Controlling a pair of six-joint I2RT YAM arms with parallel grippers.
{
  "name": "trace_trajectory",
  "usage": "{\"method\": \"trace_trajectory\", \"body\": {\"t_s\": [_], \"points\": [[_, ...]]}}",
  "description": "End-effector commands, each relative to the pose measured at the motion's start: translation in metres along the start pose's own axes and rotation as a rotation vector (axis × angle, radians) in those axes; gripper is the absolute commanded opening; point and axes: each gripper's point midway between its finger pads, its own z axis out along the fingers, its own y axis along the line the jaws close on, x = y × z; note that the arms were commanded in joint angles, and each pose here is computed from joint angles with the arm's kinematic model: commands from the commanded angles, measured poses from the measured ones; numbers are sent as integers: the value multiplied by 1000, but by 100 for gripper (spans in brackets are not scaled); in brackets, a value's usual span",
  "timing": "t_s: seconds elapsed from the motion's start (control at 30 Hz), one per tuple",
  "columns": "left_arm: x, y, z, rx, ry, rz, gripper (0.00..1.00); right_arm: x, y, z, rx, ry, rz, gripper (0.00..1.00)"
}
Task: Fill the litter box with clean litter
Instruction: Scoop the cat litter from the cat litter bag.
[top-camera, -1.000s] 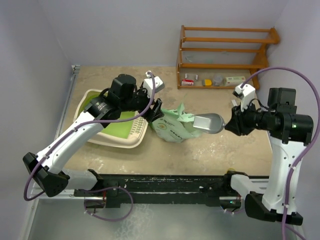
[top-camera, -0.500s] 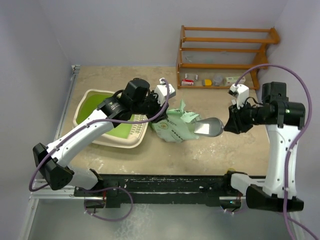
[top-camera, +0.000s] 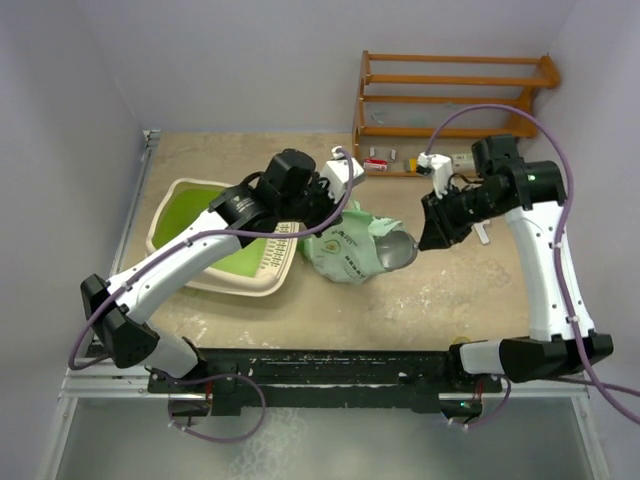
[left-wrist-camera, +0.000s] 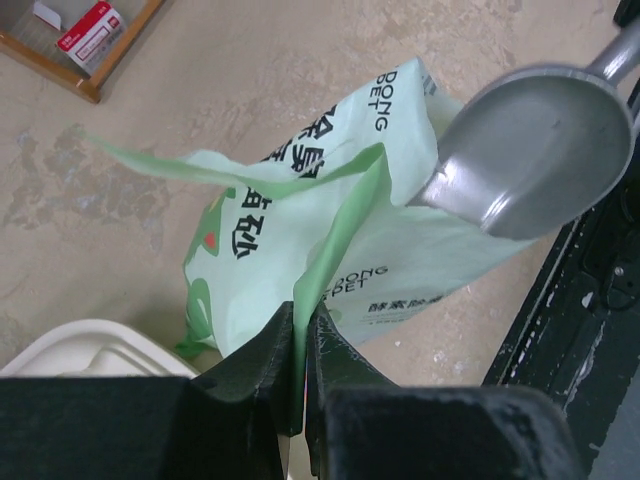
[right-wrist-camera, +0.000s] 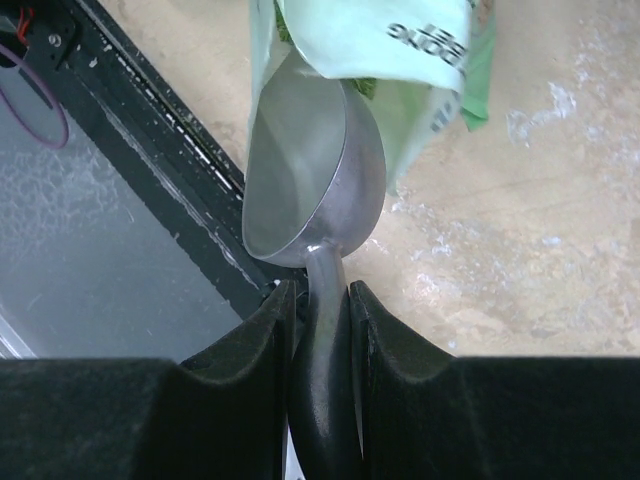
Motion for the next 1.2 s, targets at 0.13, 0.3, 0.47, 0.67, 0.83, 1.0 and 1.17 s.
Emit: {"method": "trace_trajectory", "body": {"t_s": [0.13,0.3,0.47,0.67,0.83,1.0,1.17], "points": [[-92,28,2,-147,-187,64,3,-45,-43,33,92,5,45,0],[-141,55,-2,-277,-232,63,3,-75,-68,23,188,-1,40,0],[-168,59,-7,-277,-259,61,3,-91,-72,18,202,-26,14,0],[-169,48,8,-207,-320,-32,3,-80,-93,25,203,55,19,0],[-155,34,13,-135,-268,-66,3,-39,-84,37,159,152,79,0],[-125,30,-2,-123,-219,3,5,-25,-75,36,150,170,88,0],[-110,31,-21,-138,-229,88,31,-28,-76,35,154,162,83,0]]}}
